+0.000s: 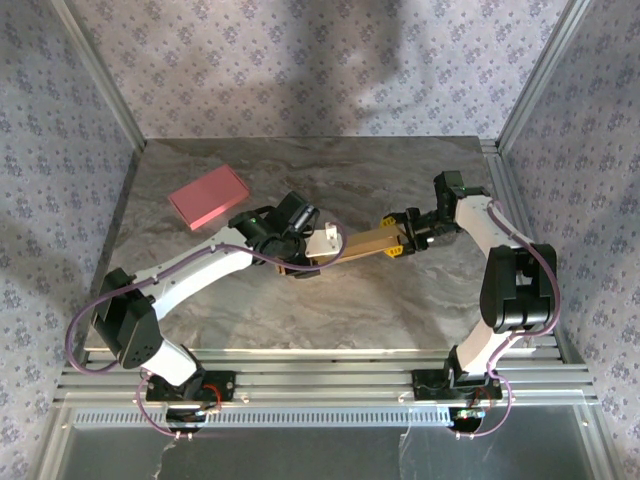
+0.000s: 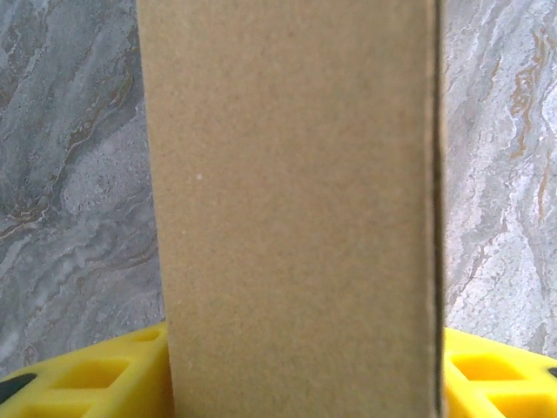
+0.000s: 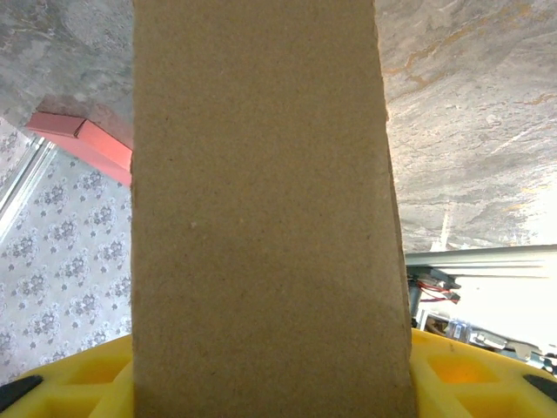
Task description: Fold the paper box
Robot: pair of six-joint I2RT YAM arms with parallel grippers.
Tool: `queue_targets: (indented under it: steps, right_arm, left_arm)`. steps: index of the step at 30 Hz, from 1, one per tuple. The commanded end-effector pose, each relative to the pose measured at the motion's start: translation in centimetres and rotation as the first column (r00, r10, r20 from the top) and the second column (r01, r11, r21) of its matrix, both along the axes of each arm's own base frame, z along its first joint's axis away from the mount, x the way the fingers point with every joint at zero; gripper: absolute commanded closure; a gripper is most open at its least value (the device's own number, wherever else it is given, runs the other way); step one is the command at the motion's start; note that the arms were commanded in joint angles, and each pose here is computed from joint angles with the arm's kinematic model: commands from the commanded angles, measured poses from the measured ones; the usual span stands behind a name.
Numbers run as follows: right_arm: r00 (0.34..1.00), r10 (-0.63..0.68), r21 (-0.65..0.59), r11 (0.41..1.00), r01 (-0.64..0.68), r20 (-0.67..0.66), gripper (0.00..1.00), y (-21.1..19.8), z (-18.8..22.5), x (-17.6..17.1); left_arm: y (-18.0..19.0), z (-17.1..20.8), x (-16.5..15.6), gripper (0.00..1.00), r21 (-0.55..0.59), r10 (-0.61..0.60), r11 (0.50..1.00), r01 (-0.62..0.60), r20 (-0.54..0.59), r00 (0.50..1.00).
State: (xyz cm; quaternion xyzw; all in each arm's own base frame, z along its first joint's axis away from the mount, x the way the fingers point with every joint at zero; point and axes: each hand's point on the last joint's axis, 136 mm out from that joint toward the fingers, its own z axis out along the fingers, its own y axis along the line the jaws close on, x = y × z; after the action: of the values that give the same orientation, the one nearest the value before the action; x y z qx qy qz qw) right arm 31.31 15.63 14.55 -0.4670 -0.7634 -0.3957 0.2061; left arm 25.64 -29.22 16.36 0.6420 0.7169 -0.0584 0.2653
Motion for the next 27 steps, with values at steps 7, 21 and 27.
queue_targets:
  steps: [7,21,27]
  right_arm:
    - [0.994,0.079,-0.120,0.990,-0.070,0.073,0.23,-1.4,1.0,-0.1]
    - [0.651,0.532,-0.663,0.747,-0.058,0.542,0.36,-7.2,10.0,1.1]
    - [-0.083,0.813,-0.802,0.583,0.129,0.577,0.51,-3.1,14.3,-1.9]
  left_arm:
    - [1.1,1.4,-1.1,0.48,-0.002,-0.033,0.999,0.033,0.005,0.999]
    - [3.8,2.4,-2.8,0.48,-0.031,-0.023,0.999,0.021,-0.083,0.996]
    - [5.0,2.0,-3.5,0.49,-0.016,-0.010,1.000,0.008,-0.115,0.993]
